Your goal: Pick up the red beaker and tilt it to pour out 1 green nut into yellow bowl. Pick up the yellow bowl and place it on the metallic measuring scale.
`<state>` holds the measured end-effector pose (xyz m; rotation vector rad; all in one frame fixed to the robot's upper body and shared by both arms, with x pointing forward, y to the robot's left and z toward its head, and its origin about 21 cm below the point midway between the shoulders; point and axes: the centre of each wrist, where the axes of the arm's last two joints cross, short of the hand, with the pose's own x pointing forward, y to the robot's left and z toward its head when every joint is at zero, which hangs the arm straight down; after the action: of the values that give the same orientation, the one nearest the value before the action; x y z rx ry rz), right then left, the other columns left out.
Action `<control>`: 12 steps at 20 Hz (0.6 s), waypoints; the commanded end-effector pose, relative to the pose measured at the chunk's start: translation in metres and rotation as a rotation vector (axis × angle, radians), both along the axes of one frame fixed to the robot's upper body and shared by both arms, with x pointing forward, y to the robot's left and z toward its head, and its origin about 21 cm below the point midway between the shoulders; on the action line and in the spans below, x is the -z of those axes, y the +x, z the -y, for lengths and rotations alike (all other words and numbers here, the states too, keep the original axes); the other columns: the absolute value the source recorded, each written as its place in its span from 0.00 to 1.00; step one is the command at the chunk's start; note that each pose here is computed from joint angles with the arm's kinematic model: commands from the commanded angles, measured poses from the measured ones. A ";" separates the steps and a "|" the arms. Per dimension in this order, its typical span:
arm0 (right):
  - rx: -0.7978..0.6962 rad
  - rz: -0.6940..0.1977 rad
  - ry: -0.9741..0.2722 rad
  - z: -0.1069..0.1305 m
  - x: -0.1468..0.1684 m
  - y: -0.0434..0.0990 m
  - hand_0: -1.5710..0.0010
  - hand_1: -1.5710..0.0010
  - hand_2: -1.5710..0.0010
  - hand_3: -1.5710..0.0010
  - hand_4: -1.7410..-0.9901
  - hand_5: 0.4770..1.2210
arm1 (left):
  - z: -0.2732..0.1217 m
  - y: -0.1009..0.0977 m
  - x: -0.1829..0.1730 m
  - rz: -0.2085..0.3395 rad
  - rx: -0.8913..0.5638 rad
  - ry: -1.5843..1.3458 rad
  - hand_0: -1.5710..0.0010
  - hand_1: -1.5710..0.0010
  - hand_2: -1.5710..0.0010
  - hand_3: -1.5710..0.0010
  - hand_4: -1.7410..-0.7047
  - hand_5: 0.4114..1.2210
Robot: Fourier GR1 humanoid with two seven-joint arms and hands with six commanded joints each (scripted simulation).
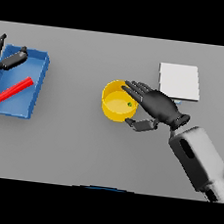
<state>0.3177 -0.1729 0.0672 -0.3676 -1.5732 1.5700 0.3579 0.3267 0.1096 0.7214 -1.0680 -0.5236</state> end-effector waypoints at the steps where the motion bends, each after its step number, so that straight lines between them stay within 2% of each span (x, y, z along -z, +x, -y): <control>1: -0.022 -0.003 -0.018 -0.005 -0.001 0.004 1.00 1.00 1.00 1.00 0.62 0.25 | -0.001 0.000 0.001 -0.001 -0.002 0.002 1.00 1.00 1.00 1.00 0.91 0.38; 5: -0.107 -0.029 -0.109 -0.018 -0.005 0.017 1.00 1.00 1.00 1.00 0.64 0.28 | -0.005 0.000 0.001 0.007 0.006 0.007 1.00 1.00 1.00 1.00 0.91 0.38; 8: -0.131 -0.065 -0.154 -0.031 0.005 0.028 1.00 1.00 1.00 1.00 0.66 0.28 | -0.006 -0.002 0.002 0.002 0.006 0.005 1.00 1.00 1.00 1.00 0.91 0.38; 12: -0.183 -0.112 -0.202 -0.034 0.013 0.031 1.00 1.00 1.00 1.00 0.64 0.27 | -0.004 0.002 0.000 0.008 0.012 0.008 1.00 1.00 1.00 1.00 0.91 0.40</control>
<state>0.3486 -0.1387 0.0540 -0.2441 -1.3980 1.8650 0.3601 0.3302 0.1097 0.7256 -1.0780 -0.5357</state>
